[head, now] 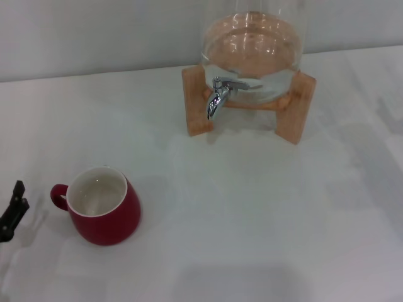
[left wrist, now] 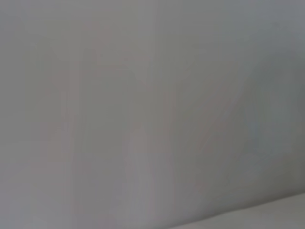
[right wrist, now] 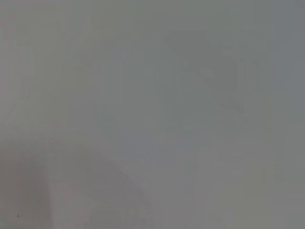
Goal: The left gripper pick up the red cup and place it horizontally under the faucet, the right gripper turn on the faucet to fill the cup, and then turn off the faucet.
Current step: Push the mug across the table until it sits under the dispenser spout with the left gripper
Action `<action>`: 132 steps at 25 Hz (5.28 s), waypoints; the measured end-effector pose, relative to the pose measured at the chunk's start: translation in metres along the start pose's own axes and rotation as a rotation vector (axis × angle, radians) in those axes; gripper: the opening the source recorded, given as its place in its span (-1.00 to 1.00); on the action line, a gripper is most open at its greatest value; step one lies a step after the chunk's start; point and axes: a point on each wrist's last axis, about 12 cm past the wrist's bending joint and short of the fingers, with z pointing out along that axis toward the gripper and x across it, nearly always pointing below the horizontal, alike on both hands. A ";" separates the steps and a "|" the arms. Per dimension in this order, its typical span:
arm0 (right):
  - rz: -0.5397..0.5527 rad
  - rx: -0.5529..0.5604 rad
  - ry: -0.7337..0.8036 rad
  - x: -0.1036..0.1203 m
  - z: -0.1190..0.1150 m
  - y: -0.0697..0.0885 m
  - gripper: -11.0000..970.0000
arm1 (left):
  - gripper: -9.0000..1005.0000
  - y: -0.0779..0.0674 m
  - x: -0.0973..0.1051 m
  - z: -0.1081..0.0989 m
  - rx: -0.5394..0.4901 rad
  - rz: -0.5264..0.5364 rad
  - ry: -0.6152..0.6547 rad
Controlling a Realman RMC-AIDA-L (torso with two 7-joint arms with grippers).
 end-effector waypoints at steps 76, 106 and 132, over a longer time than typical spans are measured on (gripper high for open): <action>0.000 -0.014 0.013 0.004 -0.007 0.001 0.79 | 0.75 -0.013 0.005 0.007 0.184 0.120 0.044; 0.000 -0.017 0.010 0.004 -0.009 0.001 0.79 | 0.75 -0.011 0.005 0.017 0.200 0.143 0.057; 0.003 -0.020 0.006 0.004 -0.010 0.002 0.79 | 0.75 -0.013 0.004 0.022 0.217 0.164 0.056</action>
